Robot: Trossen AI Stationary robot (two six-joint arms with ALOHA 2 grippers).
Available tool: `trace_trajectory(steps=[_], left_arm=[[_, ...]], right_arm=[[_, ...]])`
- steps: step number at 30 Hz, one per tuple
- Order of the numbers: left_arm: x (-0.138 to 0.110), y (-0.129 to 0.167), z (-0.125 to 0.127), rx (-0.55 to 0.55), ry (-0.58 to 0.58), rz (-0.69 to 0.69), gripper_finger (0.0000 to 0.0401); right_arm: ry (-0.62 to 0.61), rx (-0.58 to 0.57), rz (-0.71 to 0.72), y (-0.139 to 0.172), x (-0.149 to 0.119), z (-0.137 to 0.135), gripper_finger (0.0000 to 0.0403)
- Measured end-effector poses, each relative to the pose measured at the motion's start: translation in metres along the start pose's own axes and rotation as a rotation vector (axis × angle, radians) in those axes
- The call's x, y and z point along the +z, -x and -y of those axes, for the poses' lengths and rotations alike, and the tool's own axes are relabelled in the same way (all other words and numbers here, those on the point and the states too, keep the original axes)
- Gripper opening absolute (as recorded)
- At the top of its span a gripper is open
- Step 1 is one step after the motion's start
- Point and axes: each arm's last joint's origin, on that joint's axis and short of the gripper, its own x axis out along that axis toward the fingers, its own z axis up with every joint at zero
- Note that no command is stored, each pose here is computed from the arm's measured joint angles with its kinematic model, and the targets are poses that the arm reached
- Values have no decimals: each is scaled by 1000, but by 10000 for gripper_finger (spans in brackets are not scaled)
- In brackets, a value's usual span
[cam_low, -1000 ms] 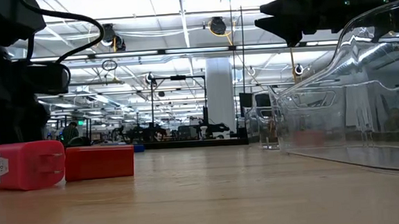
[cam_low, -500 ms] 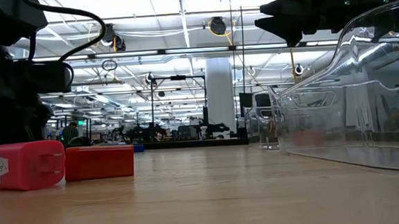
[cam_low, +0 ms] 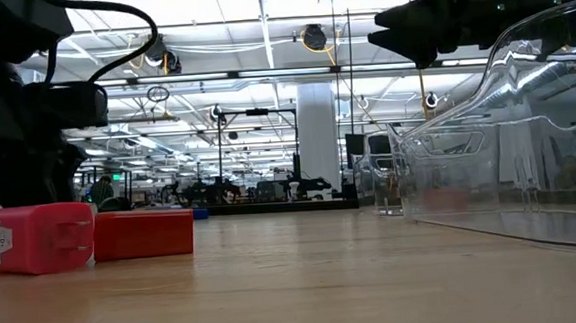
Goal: Pick & Place Office items
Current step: Put the dark blue charger adapter into the top transparent bin
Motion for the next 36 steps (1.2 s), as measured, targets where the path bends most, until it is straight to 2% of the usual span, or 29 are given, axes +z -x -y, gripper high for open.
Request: trace_trajectory(steps=[3, 12, 19, 27, 31, 36], left_arm=[[14, 5, 2, 5, -20, 48, 136], [77, 31, 6, -4, -156, 275, 142], [112, 35, -8, 69, -194, 328, 135], [129, 29, -28, 127, -166, 376, 152], [134, 28, -39, 158, -180, 387, 135], [146, 27, -47, 98, -183, 475, 135]], right_arm=[[12, -32, -5, -1, -1, -2, 221], [41, 7, -57, -23, -1, -15, 221], [67, 17, -124, -51, -7, -19, 222], [92, 20, -186, -69, -20, -21, 222], [107, 22, -202, -75, -23, -22, 222], [111, 11, -221, -91, -26, -20, 222]])
